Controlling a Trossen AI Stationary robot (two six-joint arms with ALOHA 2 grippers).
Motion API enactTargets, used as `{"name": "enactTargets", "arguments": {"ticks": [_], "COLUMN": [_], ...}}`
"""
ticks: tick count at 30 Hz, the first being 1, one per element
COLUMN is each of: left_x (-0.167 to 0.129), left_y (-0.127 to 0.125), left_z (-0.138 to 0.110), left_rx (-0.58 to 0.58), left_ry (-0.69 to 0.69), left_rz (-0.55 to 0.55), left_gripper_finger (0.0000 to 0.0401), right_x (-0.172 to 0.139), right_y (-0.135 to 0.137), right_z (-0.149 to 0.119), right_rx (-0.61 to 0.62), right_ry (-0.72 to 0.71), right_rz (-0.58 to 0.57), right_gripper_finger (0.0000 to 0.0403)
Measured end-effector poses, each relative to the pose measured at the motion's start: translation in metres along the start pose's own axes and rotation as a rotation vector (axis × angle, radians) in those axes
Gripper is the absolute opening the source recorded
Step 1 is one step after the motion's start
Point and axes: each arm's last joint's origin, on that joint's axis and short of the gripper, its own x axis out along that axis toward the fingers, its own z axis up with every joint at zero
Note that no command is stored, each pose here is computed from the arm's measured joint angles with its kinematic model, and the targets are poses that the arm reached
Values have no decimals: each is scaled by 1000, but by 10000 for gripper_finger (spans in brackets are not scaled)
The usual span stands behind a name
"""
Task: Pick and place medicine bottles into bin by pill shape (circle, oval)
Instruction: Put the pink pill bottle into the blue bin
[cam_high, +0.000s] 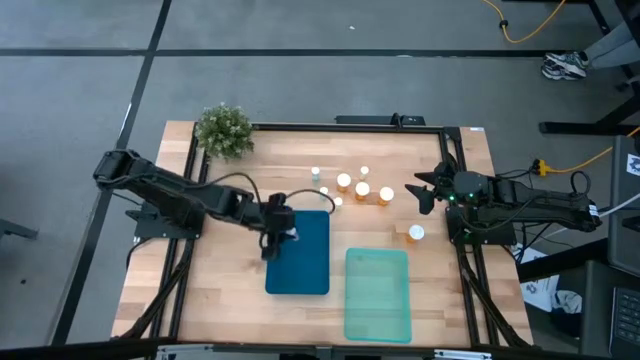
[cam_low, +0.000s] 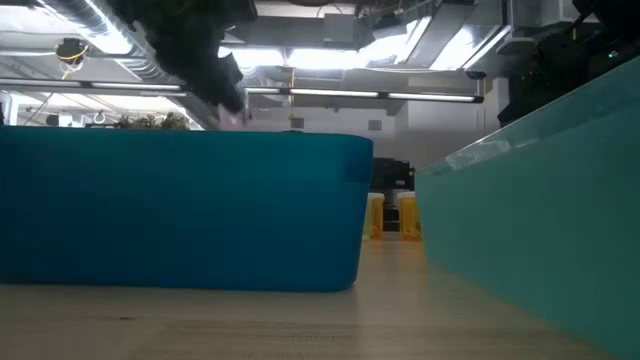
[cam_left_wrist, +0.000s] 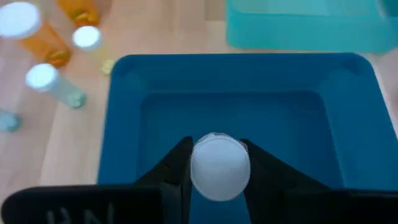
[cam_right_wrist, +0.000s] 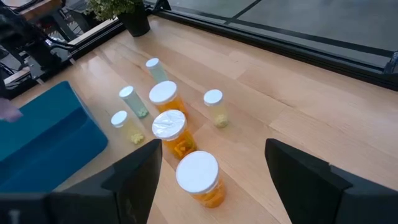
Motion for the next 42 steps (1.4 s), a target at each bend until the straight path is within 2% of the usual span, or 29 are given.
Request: {"name": "enactTargets", "arguments": {"ticks": [3, 9, 19, 35, 42], "left_x": [10, 34, 74, 78, 78], "left_y": [1, 19, 29, 25, 24], "left_z": [-3, -5, -8, -11, -11], "left_rx": [9, -46, -64, -48, -45], "left_ry": [33, 82, 83, 95, 99], "left_rz": [12, 61, -18, 6, 4], "left_gripper_finger": [91, 91, 92, 92, 125], "right_x": [0, 0, 0, 0, 0], "right_y": [0, 0, 0, 0, 0], "right_z": [0, 0, 0, 0, 0], "right_rx": [0, -1, 0, -1, -1], "right_ry": [0, 0, -1, -1, -1], "right_rz": [0, 0, -1, -1, -1], "right_gripper_finger": [287, 287, 287, 287, 287]}}
